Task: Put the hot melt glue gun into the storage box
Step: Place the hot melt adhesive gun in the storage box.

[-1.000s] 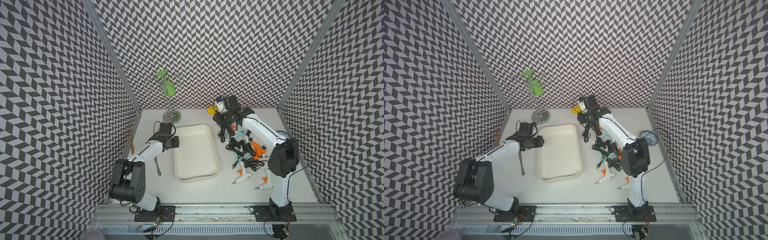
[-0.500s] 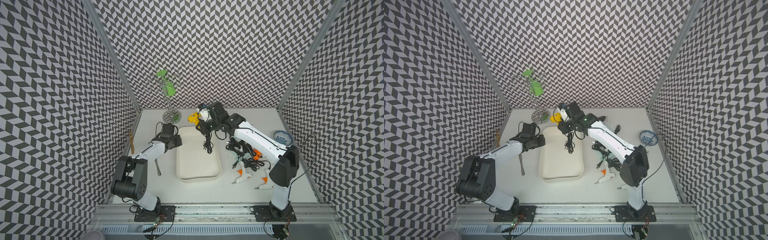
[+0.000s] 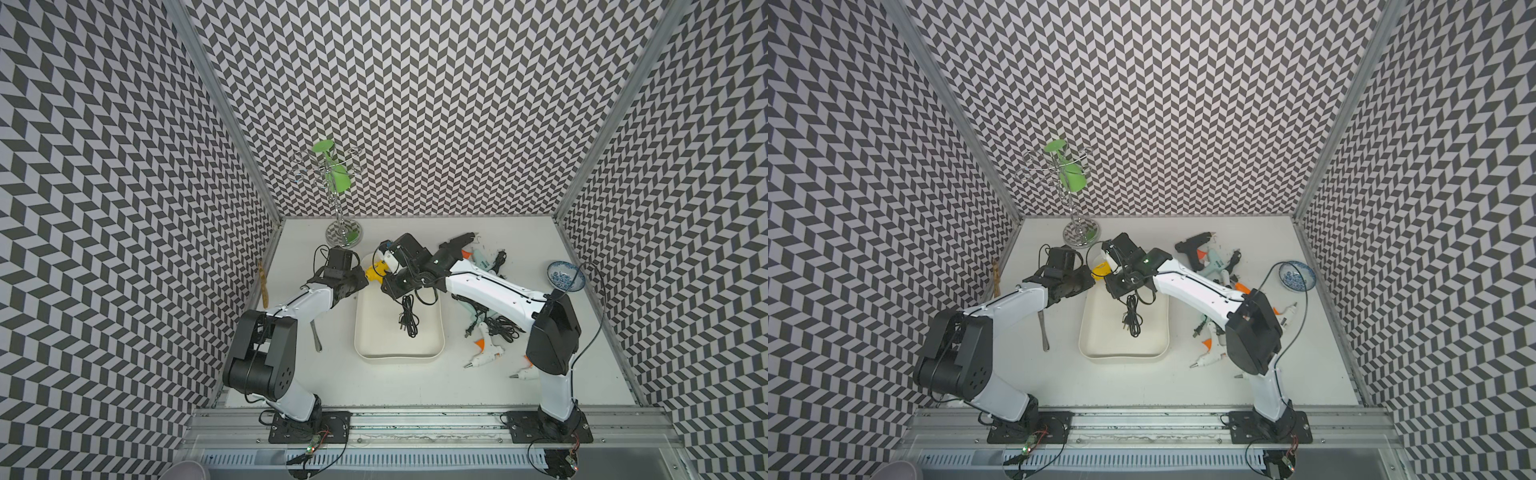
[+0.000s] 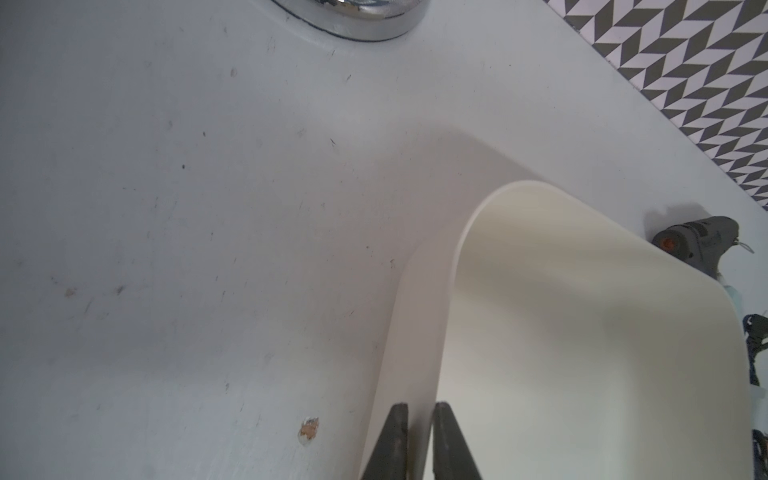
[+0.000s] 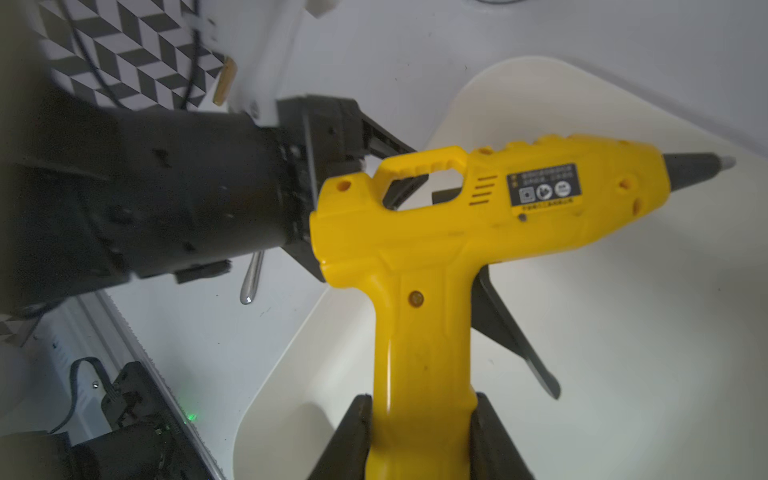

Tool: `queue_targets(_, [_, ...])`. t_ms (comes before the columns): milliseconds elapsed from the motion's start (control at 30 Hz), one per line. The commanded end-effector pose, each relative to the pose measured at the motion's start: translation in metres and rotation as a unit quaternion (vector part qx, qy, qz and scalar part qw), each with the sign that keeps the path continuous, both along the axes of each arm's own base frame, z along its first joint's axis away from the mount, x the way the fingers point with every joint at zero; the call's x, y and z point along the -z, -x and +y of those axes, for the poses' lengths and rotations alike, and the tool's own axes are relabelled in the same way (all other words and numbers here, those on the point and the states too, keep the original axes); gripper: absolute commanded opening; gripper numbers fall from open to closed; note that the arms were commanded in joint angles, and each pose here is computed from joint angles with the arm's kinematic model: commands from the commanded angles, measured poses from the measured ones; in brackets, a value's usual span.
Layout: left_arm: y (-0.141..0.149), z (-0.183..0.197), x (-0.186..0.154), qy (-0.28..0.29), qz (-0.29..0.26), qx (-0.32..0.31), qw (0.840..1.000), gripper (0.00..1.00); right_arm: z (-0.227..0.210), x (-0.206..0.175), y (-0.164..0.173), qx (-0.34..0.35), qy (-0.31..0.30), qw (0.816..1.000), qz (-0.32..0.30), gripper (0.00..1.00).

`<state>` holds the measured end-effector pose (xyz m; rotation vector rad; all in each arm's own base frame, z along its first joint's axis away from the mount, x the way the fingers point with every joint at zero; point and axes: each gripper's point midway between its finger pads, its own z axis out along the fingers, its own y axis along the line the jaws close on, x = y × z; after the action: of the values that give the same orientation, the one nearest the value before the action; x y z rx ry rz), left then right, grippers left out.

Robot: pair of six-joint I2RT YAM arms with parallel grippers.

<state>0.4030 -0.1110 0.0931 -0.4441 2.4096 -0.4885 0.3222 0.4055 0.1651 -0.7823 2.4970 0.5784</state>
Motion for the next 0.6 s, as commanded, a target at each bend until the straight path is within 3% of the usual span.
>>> queue_targets(0, [0.001, -0.004, -0.016, 0.024, -0.021, -0.008, 0.999, 0.21, -0.001, 0.003, -0.001, 0.020, -0.006, 1.000, -0.004, 0.24])
queue_targets(167, [0.007, 0.003, -0.036, 0.006, -0.044, -0.001, 0.999, 0.50, -0.008, 0.024, -0.002, 0.038, 0.014, 0.999, 0.003, 0.25])
queue_targets(233, [0.007, 0.002, -0.048, -0.009, -0.060, 0.021, 0.998, 0.56, -0.007, 0.033, -0.006, 0.043, 0.018, 0.999, 0.004, 0.26])
queue_targets(367, [0.008, 0.014, -0.078, -0.064, -0.068, 0.042, 0.995, 0.62, 0.005, 0.054, -0.019, 0.053, 0.025, 0.998, 0.008, 0.26])
queue_targets(567, [0.016, 0.022, -0.124, -0.100, -0.113, 0.056, 0.987, 0.68, 0.022, 0.082, -0.052, 0.106, 0.037, 0.994, 0.005, 0.27])
